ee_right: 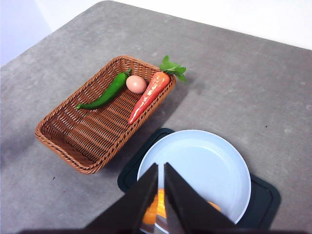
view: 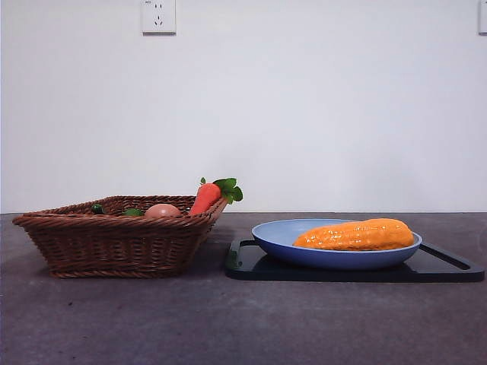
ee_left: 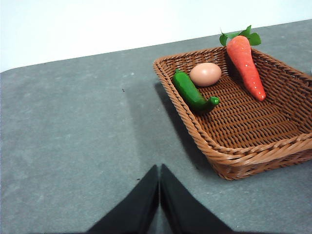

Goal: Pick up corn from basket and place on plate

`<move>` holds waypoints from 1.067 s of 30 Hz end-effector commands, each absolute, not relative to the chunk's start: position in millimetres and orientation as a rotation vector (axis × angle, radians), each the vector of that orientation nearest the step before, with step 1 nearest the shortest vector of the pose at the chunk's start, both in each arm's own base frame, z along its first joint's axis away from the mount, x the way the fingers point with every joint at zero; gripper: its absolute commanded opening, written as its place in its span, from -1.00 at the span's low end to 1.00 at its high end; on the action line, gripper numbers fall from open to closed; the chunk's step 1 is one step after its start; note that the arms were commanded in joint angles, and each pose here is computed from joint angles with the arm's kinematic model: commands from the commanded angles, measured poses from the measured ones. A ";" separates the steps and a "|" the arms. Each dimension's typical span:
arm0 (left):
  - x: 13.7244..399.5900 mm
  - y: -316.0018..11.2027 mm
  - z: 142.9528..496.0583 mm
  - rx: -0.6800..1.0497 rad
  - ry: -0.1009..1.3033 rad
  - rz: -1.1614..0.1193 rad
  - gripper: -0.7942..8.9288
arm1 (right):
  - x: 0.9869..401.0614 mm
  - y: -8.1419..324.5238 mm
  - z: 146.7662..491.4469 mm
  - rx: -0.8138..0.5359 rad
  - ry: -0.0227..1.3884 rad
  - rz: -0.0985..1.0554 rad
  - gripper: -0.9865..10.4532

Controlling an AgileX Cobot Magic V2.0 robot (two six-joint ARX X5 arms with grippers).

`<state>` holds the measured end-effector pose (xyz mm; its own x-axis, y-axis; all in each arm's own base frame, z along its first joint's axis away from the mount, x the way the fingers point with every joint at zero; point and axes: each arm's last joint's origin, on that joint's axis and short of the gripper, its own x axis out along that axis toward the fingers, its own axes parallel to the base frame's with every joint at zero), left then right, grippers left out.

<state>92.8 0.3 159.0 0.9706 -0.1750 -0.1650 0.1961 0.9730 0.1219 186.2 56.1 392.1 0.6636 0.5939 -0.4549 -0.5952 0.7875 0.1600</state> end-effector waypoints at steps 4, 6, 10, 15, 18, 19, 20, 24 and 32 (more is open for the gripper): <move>93.5 0.6 149.7 0.127 0.193 -0.189 -0.82 | 187.7 57.2 396.8 -0.005 0.493 0.677 -0.82; 93.5 0.5 149.7 0.127 0.192 -0.189 -0.82 | 187.8 57.3 397.0 -0.006 0.490 0.678 -0.82; 93.5 0.5 149.7 0.127 0.192 -0.189 -0.82 | 188.6 57.3 398.4 -0.007 0.473 0.677 -0.82; 93.5 0.5 149.7 0.127 0.192 -0.189 -0.82 | 189.9 57.7 401.0 -0.011 0.441 0.679 -0.82; 93.5 0.5 149.7 0.127 0.192 -0.189 -0.82 | 189.9 57.8 401.1 -0.011 0.440 0.679 -0.82; 93.5 0.5 149.7 0.127 0.192 -0.189 -0.82 | 190.0 57.8 401.2 -0.011 0.439 0.679 -0.82; 93.5 0.5 149.7 0.127 0.192 -0.189 -0.82 | 190.0 57.8 401.2 -0.011 0.439 0.679 -0.82; 93.5 0.5 149.7 0.127 0.192 -0.189 -0.82 | 190.1 57.9 401.5 -0.012 0.436 0.680 -0.82; 93.5 0.5 149.7 0.127 0.192 -0.189 -0.82 | 165.0 37.2 417.3 -0.021 0.337 0.549 -0.82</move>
<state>92.8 0.3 159.1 0.9706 -0.1754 -0.1646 0.1965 0.9729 0.1220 170.5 38.7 409.1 0.7828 0.5108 -0.3554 -0.5165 0.8519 0.0868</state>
